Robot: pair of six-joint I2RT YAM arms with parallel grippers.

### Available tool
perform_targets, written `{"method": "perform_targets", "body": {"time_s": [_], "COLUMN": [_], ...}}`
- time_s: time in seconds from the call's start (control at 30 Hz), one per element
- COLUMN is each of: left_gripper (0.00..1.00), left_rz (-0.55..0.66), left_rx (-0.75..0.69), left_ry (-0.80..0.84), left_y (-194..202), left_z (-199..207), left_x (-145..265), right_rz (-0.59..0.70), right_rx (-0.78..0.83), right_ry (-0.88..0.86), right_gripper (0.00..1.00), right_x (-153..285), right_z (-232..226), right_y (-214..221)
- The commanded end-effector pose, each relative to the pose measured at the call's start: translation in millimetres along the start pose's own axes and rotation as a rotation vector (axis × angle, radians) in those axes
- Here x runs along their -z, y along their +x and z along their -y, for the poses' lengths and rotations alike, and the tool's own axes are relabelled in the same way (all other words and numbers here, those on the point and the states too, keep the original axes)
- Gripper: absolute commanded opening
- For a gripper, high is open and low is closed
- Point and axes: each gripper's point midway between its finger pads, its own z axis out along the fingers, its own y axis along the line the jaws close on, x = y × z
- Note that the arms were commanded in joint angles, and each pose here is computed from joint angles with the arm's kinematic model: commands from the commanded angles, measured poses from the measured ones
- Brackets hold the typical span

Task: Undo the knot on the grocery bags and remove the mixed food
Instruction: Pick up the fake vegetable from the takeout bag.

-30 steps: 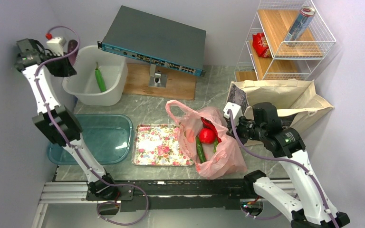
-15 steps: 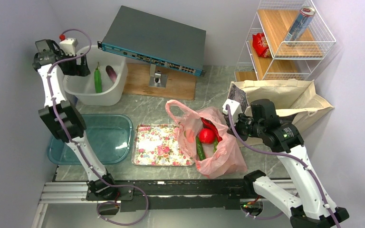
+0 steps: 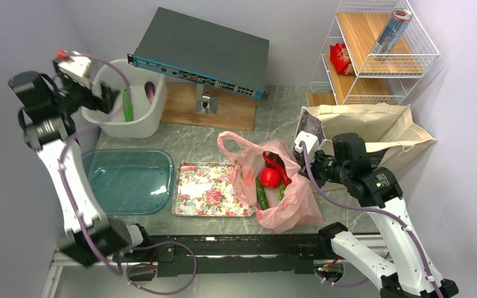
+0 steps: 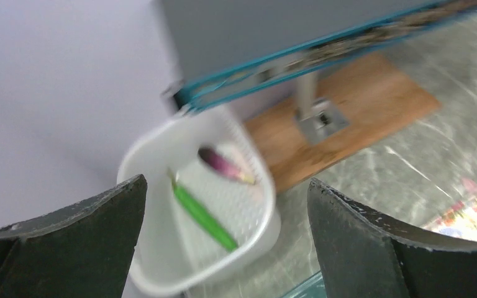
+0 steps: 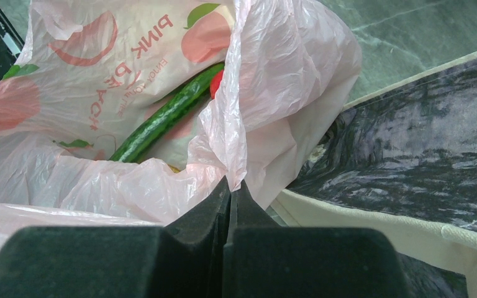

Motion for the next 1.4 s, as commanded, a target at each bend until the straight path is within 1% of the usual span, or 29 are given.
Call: {"method": "perform_targets", "body": {"time_s": [0.0,0.07,0.17,0.23,0.3,0.43,0.57,0.67,0.8,0.93,1.03,1.23,1.37], "left_gripper": [0.98,0.93,0.86,0.74,0.66,0.55,0.42,0.42,0.45,0.51,0.52,0.55,0.56], "left_rz": [0.218,0.281,0.334,0.356,0.374,0.424,0.426,0.449,0.468,0.459,0.443,0.422,0.41], "left_rx": [-0.445,-0.593,-0.678,-0.743,-0.829,-0.997,-1.022,-1.044,-1.069,-1.1,-1.115,-1.144,-1.17], "left_ry": [0.39,0.507,0.653,0.751,0.843,0.913,0.971,0.979,1.018,1.047,1.059,1.089,1.113], "left_y": [-29,-25,-13,-4,6,22,32,33,40,58,68,88,100], "left_z": [130,181,246,283,319,376,414,435,463,494,513,535,543], "left_x": [9,15,16,16,15,1,-31,-57,-86,-116,-134,-153,-153], "right_rz": [0.055,0.062,0.074,0.084,0.086,0.078,0.087,0.092,0.104,0.109,0.112,0.116,0.114], "right_rx": [0.01,0.011,0.013,0.016,0.017,0.025,0.045,0.043,0.039,0.033,0.03,0.026,0.021], "right_ry": [0.029,0.025,0.019,0.019,0.018,0.02,0.026,0.023,0.022,0.022,0.021,0.025,0.024], "right_gripper": [0.0,0.0,0.0,0.0,0.0,0.0,0.0,0.0,0.0,0.0,0.0,0.0,0.0], "right_x": [3,2,2,2,2,2,3,4,4,2,2,2,0], "right_z": [5,4,4,4,4,7,9,10,9,10,10,11,11], "right_y": [-12,-14,-17,-20,-21,-22,-26,-30,-32,-33,-35,-37,-36]}}
